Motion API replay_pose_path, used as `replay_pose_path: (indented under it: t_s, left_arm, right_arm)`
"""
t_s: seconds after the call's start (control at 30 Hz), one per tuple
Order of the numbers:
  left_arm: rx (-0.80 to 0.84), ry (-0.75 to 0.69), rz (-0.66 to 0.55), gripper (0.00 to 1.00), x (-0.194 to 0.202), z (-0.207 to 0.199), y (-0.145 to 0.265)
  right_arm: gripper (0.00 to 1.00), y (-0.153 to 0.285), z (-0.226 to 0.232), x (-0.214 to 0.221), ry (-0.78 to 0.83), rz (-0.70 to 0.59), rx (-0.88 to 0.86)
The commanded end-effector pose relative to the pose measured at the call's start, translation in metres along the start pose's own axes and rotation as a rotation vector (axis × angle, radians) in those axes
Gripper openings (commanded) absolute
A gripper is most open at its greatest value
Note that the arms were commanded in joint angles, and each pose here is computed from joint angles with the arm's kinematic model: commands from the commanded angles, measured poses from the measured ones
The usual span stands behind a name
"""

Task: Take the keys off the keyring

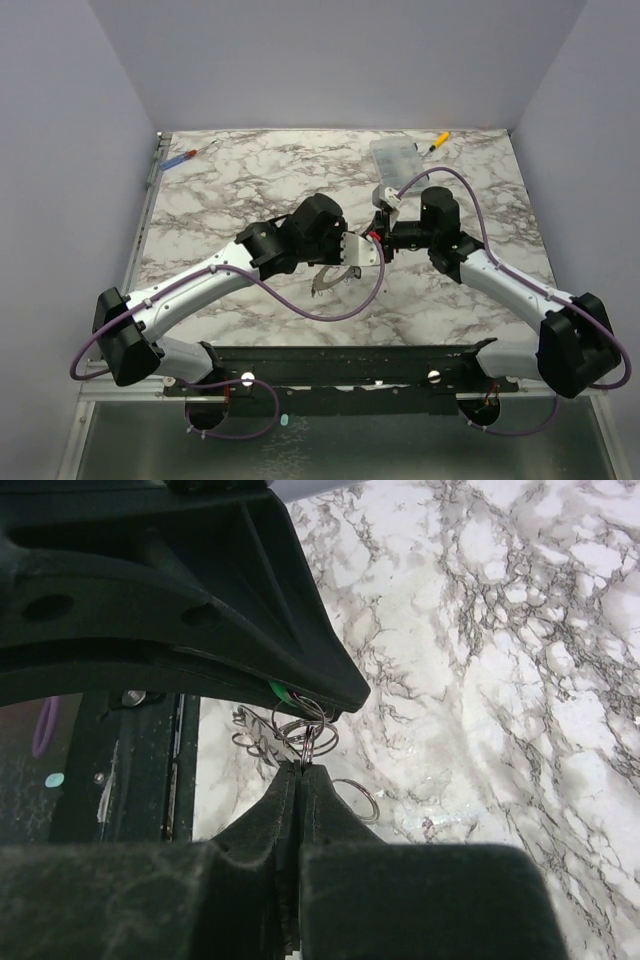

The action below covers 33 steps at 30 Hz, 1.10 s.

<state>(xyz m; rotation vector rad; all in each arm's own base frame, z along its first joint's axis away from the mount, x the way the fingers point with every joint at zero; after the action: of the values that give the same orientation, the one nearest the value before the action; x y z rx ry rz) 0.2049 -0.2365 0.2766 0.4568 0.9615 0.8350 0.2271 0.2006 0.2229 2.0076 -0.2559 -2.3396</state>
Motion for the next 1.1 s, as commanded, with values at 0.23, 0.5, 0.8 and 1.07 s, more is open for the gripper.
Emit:
replay_pose_path:
  t_s: [0.23,0.5,0.8,1.07]
  left_arm:
    - [0.074,0.153,-0.115,0.00,0.003,-0.001,0.002]
    - [0.102,0.185,-0.157,0.00,0.008,-0.008,-0.002]
    - [0.071,0.216,-0.185,0.00,0.011,0.001,0.002]
    - [0.036,0.176,-0.250,0.00,0.002,0.016,0.017]
  right_arm:
    - [0.00,0.000,0.007,-0.026,0.051,-0.118,0.008]
    - [0.01,-0.003,0.011,-0.026,0.044,-0.280,-0.026]
    - [0.01,0.000,0.019,-0.006,0.051,-0.327,-0.043]
    - [0.01,0.004,0.020,0.006,0.101,-0.374,0.007]
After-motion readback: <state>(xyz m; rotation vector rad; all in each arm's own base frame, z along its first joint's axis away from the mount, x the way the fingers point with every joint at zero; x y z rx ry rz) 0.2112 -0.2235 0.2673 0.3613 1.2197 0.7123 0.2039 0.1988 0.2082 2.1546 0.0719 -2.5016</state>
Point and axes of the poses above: each gripper's point midway between its finger pads, its own y axis back along the fingers, its own z axis along the line the jaws close on, x = y × z, the point moved 9 cm from there along y, back along the fingers, and after that the axes turned 1 degree about y, right-handed, at the moved point
